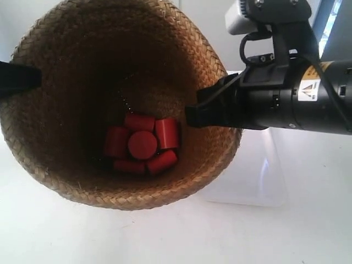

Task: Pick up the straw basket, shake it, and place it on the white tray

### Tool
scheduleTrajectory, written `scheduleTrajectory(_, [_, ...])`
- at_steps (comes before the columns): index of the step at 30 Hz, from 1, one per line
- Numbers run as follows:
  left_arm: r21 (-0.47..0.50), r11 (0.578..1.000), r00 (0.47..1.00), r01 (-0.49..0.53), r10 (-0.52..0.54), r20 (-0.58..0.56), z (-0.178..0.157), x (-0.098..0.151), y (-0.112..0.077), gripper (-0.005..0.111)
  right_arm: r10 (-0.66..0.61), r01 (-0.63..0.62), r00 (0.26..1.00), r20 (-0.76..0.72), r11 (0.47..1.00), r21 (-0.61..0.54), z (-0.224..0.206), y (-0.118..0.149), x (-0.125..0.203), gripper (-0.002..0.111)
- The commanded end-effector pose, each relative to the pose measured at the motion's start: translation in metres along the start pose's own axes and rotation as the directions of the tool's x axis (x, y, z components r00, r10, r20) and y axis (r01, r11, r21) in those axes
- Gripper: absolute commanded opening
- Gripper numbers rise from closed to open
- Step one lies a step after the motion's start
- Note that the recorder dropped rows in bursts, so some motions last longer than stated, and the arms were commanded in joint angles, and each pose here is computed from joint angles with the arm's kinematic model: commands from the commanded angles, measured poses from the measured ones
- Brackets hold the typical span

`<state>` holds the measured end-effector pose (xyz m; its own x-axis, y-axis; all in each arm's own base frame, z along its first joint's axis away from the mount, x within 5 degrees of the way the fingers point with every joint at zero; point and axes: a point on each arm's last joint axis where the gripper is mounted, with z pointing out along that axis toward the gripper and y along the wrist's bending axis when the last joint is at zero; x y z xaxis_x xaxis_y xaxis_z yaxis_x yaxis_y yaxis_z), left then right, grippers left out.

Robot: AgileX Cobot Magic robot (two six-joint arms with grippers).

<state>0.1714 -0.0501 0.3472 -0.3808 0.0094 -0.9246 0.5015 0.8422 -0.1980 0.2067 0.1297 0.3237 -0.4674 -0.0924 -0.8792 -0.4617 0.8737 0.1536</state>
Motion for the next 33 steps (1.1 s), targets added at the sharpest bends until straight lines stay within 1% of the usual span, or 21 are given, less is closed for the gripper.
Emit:
scheduleTrajectory(1, [0.063,0.998,0.999,-0.021,0.019,0.025,-0.010,-0.003,-0.012,0.000,-0.032,0.033,0.997,-0.067,0.999,0.013,0.001,-0.001,0.005,0.000])
scheduleTrajectory(6, [0.064,0.998,0.999,-0.012,0.010,0.031,-0.015,-0.003,-0.016,0.000,-0.026,0.029,0.992,-0.126,0.999,0.025,0.013,-0.003,0.012,0.000])
scheduleTrajectory(7, [0.070,0.997,1.000,-0.014,0.012,0.019,-0.016,-0.002,-0.017,0.000,-0.026,0.029,0.991,-0.132,0.999,0.026,0.014,-0.003,0.012,0.000])
scheduleTrajectory(8, [0.064,0.997,0.999,-0.033,0.034,-0.018,-0.016,0.002,-0.016,0.000,-0.025,0.029,0.990,-0.141,0.999,0.027,0.012,-0.003,0.010,0.000])
scheduleTrajectory(9, [0.050,0.998,0.998,-0.043,0.045,-0.038,-0.017,0.004,-0.015,0.000,-0.026,0.029,0.990,-0.136,0.999,0.026,0.011,-0.002,0.008,0.000])
scheduleTrajectory(10, [0.013,0.999,0.997,-0.037,0.038,-0.062,-0.017,0.006,-0.012,0.000,-0.028,0.031,0.992,-0.127,0.999,0.025,0.010,-0.002,0.006,0.000])
scheduleTrajectory(12, [-0.007,1.000,0.997,-0.025,0.024,-0.067,-0.017,0.006,-0.010,0.000,-0.032,0.036,0.989,-0.147,0.999,0.027,0.013,-0.002,0.009,0.000])
scheduleTrajectory(14, [-0.006,1.000,0.998,-0.023,0.023,-0.066,-0.017,0.006,-0.010,0.000,-0.035,0.039,0.989,-0.142,0.999,0.026,0.017,-0.003,0.010,0.000])
scheduleTrajectory(16, [-0.002,1.000,0.997,-0.023,0.023,-0.069,-0.017,0.007,-0.010,0.000,-0.030,0.032,0.995,-0.100,0.999,0.019,0.019,-0.002,0.009,0.000])
scheduleTrajectory(22, [0.009,0.999,0.993,-0.037,0.038,-0.107,-0.016,0.010,-0.010,0.000,-0.026,0.028,0.994,-0.104,0.999,0.020,0.019,-0.003,0.011,0.000])
scheduleTrajectory(23, [0.033,0.999,0.996,0.008,-0.005,-0.094,-0.019,0.005,-0.015,0.000,-0.017,0.019,0.994,-0.112,1.000,0.018,0.011,-0.001,0.001,0.000])
scheduleTrajectory(24, [0.055,0.998,0.997,0.014,-0.010,-0.075,-0.025,-0.003,-0.021,0.000,-0.006,0.007,0.993,-0.116,1.000,0.013,-0.001,0.002,-0.010,0.000])
scheduleTrajectory(26, [0.123,0.992,1.000,-0.014,0.017,-0.024,-0.043,-0.020,-0.038,0.000,-0.001,0.001,0.997,-0.077,1.000,-0.001,-0.035,0.007,-0.035,0.000])
scheduleTrajectory(27, [0.141,0.989,0.999,-0.035,0.035,0.003,-0.051,-0.027,-0.044,0.000,0.010,-0.011,0.999,-0.048,1.000,-0.016,-0.050,0.010,-0.044,0.000])
scheduleTrajectory(28, [0.146,0.987,0.998,-0.062,0.058,0.034,-0.057,-0.032,-0.049,0.000,0.016,-0.015,1.000,0.020,0.999,-0.051,-0.066,0.014,-0.050,0.000])
scheduleTrajectory(29, [0.107,0.988,0.992,-0.113,0.107,0.061,-0.055,-0.030,-0.044,0.000,-0.023,0.027,0.998,0.064,0.998,-0.054,-0.062,0.014,-0.045,0.000])
scheduleTrajectory(30, [0.060,0.992,0.992,-0.113,0.110,0.057,-0.046,-0.022,-0.035,0.000,-0.037,0.041,0.996,0.078,0.998,-0.045,-0.047,0.012,-0.035,0.000])
scheduleTrajectory(31, [0.029,0.999,1.000,-0.020,0.020,0.016,-0.031,-0.010,-0.022,0.000,-0.048,0.047,0.998,-0.039,0.999,-0.019,-0.019,0.007,-0.013,0.000])
scheduleTrajectory(32, [0.010,0.998,0.998,0.055,-0.055,-0.030,-0.023,-0.004,-0.016,0.000,-0.014,0.016,0.991,-0.134,1.000,0.007,-0.010,0.002,-0.005,0.000])
scheduleTrajectory(33, [0.016,0.998,0.997,0.056,-0.055,-0.053,-0.023,-0.004,-0.016,0.000,0.003,0.000,0.987,-0.163,1.000,0.019,-0.009,0.000,-0.006,0.000])
